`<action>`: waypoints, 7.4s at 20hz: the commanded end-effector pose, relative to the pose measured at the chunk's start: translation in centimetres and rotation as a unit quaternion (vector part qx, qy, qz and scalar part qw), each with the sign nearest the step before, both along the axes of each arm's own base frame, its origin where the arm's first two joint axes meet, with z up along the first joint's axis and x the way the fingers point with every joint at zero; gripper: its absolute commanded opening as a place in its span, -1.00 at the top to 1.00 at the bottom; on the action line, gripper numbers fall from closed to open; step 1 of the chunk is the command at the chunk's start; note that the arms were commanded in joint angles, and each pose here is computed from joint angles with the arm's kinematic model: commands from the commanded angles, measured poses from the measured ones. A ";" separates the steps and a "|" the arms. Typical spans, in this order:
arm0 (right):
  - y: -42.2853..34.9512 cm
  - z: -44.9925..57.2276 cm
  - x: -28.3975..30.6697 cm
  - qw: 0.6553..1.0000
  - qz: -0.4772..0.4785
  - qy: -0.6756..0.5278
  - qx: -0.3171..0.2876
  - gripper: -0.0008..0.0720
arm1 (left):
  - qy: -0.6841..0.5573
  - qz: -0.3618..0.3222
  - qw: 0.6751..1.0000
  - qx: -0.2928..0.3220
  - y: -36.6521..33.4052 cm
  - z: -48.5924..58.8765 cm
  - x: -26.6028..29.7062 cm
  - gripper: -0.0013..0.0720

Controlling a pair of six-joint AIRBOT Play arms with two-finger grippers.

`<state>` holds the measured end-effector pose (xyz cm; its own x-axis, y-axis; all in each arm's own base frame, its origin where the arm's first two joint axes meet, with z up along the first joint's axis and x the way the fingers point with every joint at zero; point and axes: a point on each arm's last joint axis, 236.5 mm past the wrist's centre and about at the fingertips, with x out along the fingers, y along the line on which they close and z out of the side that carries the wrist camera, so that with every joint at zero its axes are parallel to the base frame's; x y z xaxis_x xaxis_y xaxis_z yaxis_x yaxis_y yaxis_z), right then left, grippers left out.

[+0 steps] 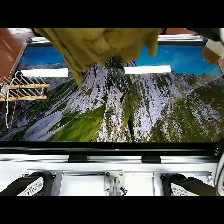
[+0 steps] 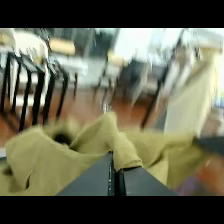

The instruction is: Fold the shirts.

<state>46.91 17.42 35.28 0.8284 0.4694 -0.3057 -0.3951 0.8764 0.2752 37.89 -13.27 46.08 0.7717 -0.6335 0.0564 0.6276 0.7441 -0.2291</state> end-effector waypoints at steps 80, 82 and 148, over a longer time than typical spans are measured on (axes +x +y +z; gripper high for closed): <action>23.1 -41.4 -5.0 0.842 -0.029 0.505 0.188 -0.60 | 0.505 -0.076 0.812 0.285 -0.3 -44.4 -3.8 0.84; 23.6 -42.4 -5.7 0.822 -0.037 0.532 0.201 -0.49 | 0.485 -0.071 0.823 0.286 -0.3 -43.3 -3.5 0.84; 24.9 -37.3 -17.9 0.871 0.244 0.407 -0.123 -0.70 | 0.476 0.023 0.841 0.258 5.5 -39.7 -2.8 0.84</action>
<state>30.66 40.14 -1.00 0.0106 0.5495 -0.8355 -0.4479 0.7496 0.4873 35.13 -7.81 6.42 0.3368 -0.3522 -0.8732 0.3109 0.9170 -0.2500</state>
